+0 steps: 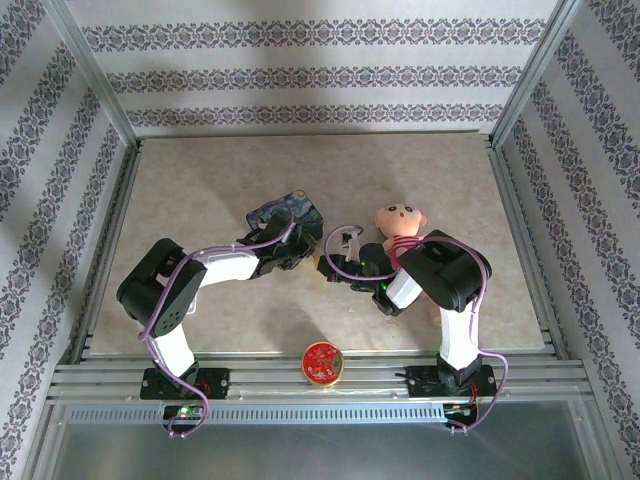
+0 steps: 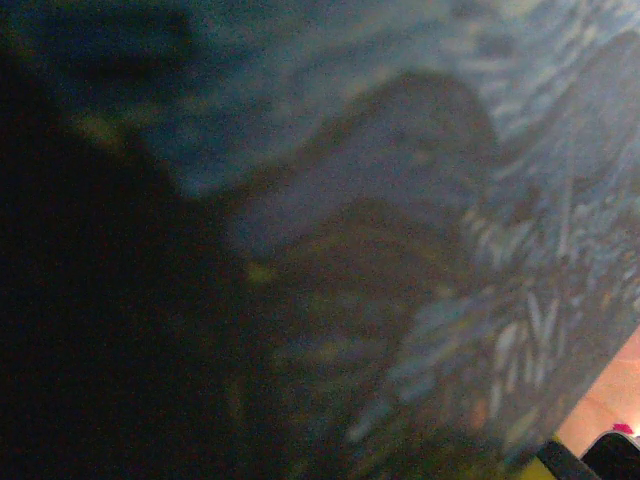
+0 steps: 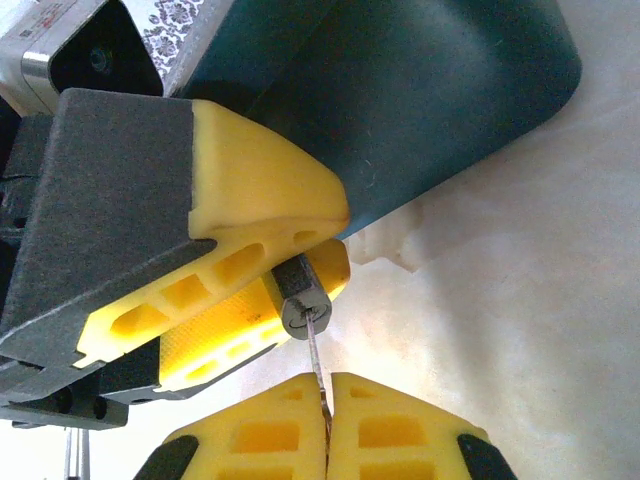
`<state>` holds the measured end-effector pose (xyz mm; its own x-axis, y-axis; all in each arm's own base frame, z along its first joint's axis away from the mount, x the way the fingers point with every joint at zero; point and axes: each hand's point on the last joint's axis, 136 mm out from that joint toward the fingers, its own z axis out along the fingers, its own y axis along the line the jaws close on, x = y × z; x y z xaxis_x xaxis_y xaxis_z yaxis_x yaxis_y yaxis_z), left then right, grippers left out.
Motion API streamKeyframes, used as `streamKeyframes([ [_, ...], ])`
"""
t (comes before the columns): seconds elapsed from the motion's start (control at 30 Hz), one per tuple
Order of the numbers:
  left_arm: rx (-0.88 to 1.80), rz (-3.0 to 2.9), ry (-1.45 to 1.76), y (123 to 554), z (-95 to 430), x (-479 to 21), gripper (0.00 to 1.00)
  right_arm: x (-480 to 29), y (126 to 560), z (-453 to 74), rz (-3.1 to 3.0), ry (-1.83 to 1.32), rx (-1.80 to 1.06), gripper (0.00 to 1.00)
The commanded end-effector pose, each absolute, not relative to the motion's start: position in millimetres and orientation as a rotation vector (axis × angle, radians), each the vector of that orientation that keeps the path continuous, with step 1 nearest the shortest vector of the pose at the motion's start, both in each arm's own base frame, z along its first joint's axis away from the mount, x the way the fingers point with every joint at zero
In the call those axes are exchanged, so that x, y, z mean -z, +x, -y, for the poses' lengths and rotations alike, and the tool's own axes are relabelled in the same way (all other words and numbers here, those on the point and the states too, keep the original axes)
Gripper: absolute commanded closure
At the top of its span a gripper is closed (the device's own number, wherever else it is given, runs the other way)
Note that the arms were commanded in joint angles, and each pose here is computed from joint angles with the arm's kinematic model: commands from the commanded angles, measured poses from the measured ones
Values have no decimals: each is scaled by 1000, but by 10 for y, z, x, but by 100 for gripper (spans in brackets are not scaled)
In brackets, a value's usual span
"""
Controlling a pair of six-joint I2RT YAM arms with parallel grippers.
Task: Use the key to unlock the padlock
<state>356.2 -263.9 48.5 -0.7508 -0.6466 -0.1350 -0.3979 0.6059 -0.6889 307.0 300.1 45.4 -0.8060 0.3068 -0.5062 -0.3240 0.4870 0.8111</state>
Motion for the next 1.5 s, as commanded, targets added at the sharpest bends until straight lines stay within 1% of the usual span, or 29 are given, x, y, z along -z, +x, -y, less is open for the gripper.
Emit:
streamKeyframes([
  [0.0, 1057, -2635, -791, 3176, 2900, -464, 100, -997, 3361, -3005, -1900, 39, -1400, 100],
  [0.27, 1073, -2646, -770, 3149, 2919, -495, 100, -978, 3425, -2950, -1914, 68, -1404, 100],
  [0.57, 1165, -2679, -802, 3074, 3016, -556, 100, -1083, 3352, -3060, -1921, -111, -1369, 100],
  [0.8, 1199, -2709, -842, 3023, 3032, -602, 100, -1026, 3350, -2965, -2029, -216, -1230, 100],
  [1.07, 1218, -2701, -885, 3016, 3016, -635, 100, -1112, 3427, -2879, -2035, -199, -1295, 100],
  [1.33, 1231, -2686, -951, 3032, 3016, -580, 100, -1101, 3385, -2956, -2043, -220, -1317, 100],
  [1.47, 1261, -2692, -969, 3058, 3076, -544, 100, -1083, 3331, -3055, -2048, -244, -1277, 100],
])
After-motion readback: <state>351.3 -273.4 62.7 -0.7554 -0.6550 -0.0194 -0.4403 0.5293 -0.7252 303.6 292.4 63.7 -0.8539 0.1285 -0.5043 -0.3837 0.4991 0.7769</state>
